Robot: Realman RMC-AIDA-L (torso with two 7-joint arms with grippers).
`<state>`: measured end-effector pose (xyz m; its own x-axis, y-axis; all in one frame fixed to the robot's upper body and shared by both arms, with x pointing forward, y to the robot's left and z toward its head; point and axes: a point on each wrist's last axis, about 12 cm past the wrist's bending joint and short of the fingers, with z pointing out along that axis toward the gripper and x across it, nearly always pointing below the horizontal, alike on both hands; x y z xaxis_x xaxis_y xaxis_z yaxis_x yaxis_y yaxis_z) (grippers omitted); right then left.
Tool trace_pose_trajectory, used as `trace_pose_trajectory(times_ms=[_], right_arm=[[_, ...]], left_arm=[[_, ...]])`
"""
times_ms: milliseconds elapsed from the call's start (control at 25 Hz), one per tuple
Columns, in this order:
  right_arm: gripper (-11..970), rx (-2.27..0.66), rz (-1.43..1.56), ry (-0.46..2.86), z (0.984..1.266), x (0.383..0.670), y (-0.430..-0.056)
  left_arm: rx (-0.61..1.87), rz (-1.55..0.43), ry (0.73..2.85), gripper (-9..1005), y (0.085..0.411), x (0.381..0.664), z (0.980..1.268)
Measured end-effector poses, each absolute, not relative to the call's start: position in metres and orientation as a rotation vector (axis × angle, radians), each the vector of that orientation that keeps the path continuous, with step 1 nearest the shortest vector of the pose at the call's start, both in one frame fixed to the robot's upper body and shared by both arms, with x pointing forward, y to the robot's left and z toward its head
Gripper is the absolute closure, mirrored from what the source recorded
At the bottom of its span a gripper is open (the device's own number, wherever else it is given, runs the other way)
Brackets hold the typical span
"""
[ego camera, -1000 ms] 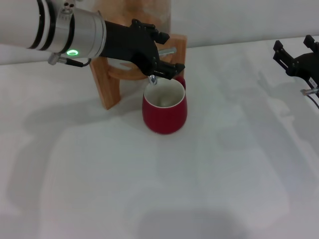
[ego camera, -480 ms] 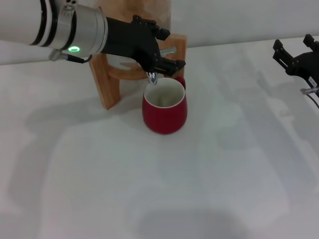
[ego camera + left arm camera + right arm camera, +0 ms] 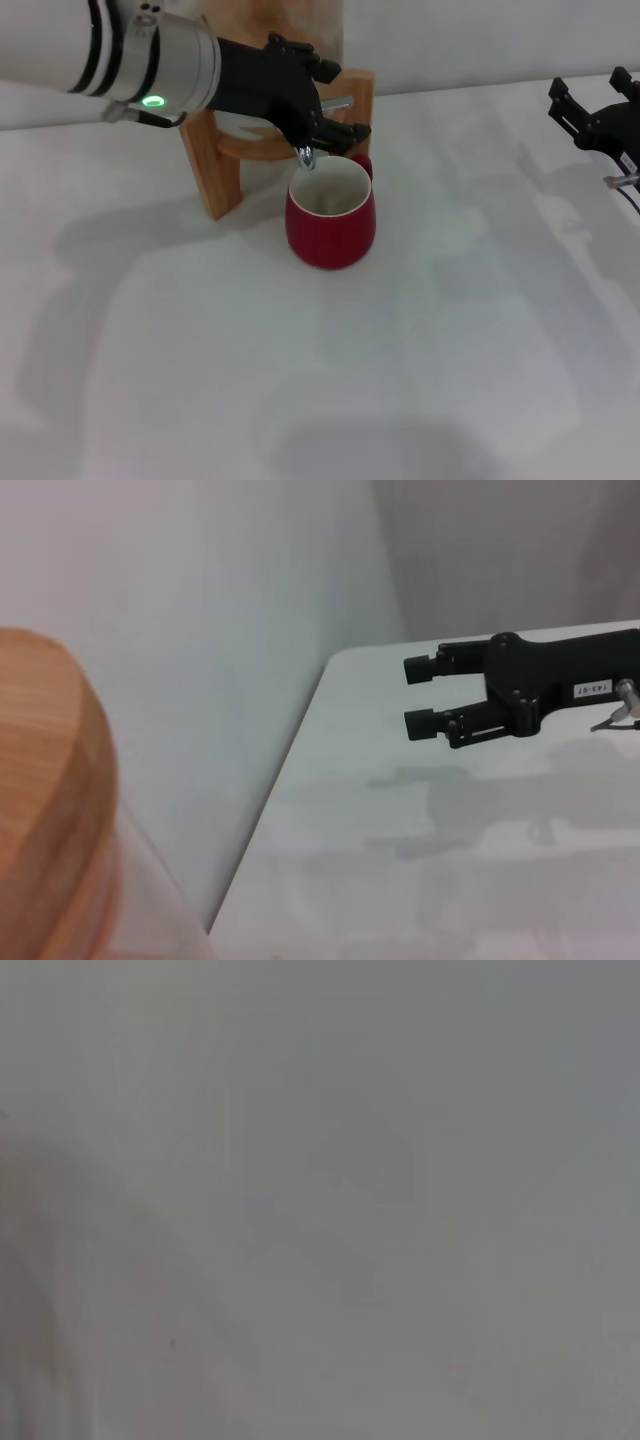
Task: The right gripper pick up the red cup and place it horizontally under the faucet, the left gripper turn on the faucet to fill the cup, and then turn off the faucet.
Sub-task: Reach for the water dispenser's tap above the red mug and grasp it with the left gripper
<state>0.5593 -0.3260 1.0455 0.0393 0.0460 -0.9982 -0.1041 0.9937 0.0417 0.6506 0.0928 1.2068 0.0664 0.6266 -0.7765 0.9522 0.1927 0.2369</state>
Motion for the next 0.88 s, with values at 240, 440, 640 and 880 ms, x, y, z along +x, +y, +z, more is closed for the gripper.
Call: trace_pose_trajectory(times_ms=[240, 440, 640, 880], right_arm=[[129, -0.044, 0.109, 1.523, 1.0466, 0.5603, -0.3269], [129, -0.045, 0.109, 1.523, 1.0465, 0.5604, -0.3263], [129, -0.045, 0.11, 1.523, 1.0464, 0.5604, -0.3258], [129, -0.043, 0.107, 1.527, 1.0452, 0.5588, -0.3267]], left_arm=[[1.533, -0.491, 1.65, 173, 0.0899, 0.6506, 1.2036], [1.542, -0.483, 1.648, 173, 0.0884, 0.6502, 1.2028], [1.552, -0.473, 1.644, 173, 0.0866, 0.6499, 1.2019], [1.571, -0.451, 1.641, 174, 0.0829, 0.6492, 1.1984]])
